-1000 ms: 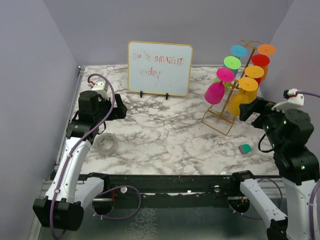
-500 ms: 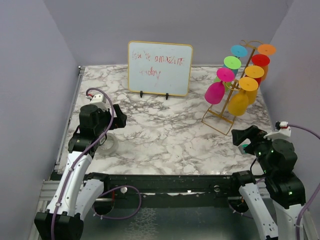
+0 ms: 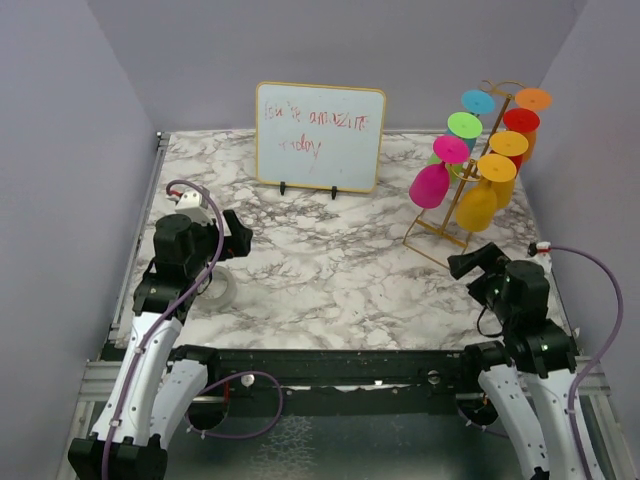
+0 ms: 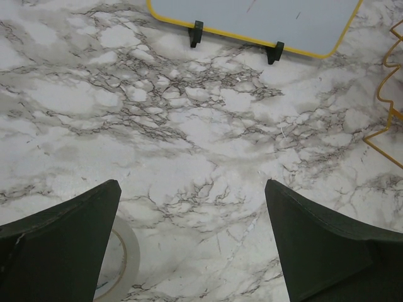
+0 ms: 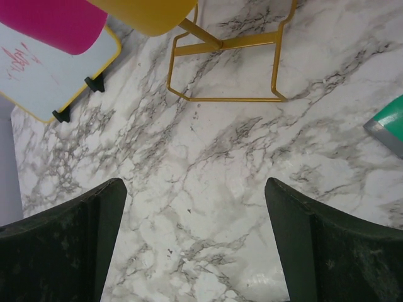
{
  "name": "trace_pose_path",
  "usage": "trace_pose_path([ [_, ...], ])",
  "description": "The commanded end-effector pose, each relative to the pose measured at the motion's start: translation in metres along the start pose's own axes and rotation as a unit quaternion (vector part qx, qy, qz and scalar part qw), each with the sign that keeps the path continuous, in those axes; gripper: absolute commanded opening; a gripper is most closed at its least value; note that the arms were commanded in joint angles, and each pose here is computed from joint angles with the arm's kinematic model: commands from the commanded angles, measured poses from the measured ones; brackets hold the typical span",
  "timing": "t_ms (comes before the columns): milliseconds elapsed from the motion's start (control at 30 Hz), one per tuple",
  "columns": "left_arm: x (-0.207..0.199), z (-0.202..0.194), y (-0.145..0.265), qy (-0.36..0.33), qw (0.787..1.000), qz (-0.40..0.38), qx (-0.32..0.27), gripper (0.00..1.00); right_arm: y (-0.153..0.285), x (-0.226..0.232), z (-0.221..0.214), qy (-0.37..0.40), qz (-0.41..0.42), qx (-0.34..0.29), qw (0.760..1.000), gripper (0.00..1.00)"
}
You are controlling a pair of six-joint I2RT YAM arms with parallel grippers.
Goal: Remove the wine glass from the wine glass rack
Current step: Move the wine rack to the center of the board.
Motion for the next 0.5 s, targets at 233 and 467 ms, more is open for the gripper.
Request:
trace_pose_path([
  [233, 0.002, -0.008, -0.003, 0.008, 1.0, 0.01, 0.014, 0.99, -0.088, -0.011, -0.002, -0.057, -0.08, -0.061, 0.993, 1.0],
  [467, 0.003, -0.01, -0.006, 0.01, 1.0, 0.013, 0.024, 0.99, -0.116, -0.021, -0.005, -0.021, -0.084, -0.087, 0.992, 1.0],
])
Point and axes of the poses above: each gripper's point midway between its finger pads, its own y axis back along the fingers, its own x axis along the line the jaws close on, z = x × y, the point moved 7 cm from there along y, back along the fingers, and after that the axes turned 12 degrees about -y, right-handed, at the moved point
